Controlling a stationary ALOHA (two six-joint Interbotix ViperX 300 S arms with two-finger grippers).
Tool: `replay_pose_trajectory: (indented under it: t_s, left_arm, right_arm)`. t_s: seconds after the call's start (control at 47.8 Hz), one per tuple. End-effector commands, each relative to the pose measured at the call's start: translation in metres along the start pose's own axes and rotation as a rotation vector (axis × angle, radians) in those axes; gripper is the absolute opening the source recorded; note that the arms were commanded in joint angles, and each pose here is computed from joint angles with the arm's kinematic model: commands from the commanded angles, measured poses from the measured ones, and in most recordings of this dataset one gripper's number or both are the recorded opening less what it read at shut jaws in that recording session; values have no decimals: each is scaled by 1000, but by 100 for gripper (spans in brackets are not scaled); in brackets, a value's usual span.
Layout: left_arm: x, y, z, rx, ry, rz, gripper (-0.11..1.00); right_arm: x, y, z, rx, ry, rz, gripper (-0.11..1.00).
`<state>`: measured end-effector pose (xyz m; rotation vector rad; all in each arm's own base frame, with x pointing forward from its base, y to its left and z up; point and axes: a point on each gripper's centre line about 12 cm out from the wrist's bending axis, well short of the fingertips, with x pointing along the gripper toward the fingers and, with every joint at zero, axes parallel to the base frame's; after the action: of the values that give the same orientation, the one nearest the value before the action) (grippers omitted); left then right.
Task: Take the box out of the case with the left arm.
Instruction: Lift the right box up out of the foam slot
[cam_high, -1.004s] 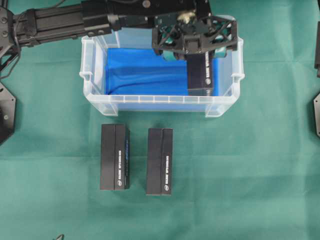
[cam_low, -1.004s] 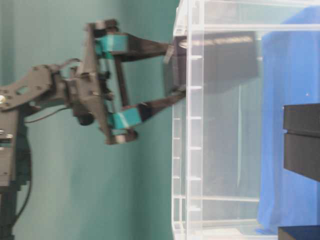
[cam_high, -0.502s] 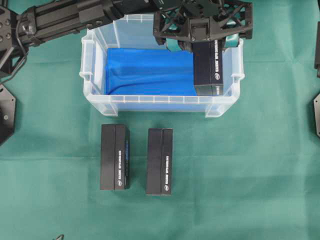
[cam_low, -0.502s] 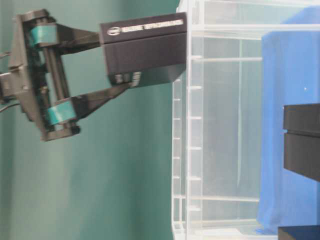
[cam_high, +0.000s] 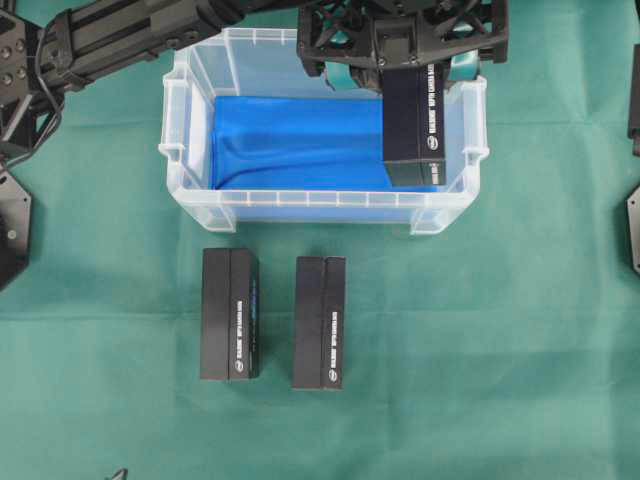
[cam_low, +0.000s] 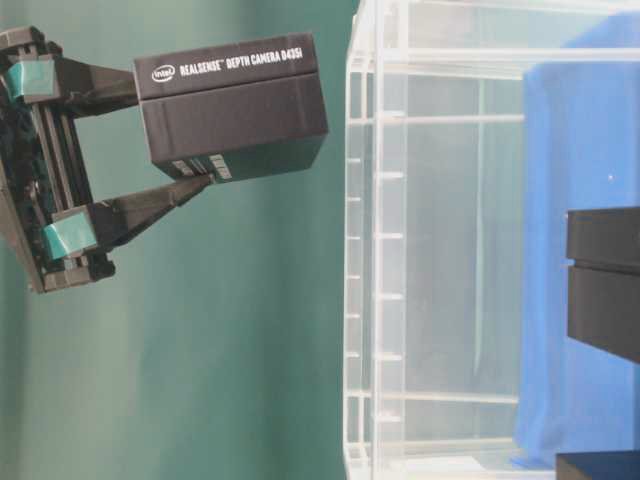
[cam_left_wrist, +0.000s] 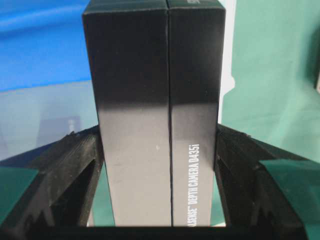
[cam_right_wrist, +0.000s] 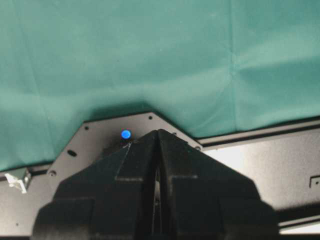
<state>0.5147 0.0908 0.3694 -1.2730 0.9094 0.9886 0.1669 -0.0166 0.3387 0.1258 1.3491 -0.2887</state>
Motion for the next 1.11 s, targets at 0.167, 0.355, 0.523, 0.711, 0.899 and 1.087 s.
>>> replay_pose_trajectory:
  t_s: [0.167, 0.355, 0.523, 0.711, 0.899, 1.087]
  left_arm:
    - [-23, -1, 0, 3, -12, -54, 61]
    - [-24, 0, 1, 1, -12, -54, 61]
    - [-24, 0, 1, 4, -15, -53, 61]
    - [-24, 0, 1, 10, -15, -53, 61]
    - [-23, 0, 1, 10, -15, -52, 61]
    - [-24, 0, 1, 10, -17, -54, 61]
  right_arm:
    - [-2, 0, 1, 1, -12, 2, 0]
    - [-2, 0, 1, 1, -12, 2, 0]
    - [-2, 0, 1, 1, -12, 2, 0]
    - [-2, 0, 2, 3, -12, 1, 0]
    - [-2, 0, 1, 1, -12, 2, 0]
    - [-2, 0, 1, 1, -12, 2, 0]
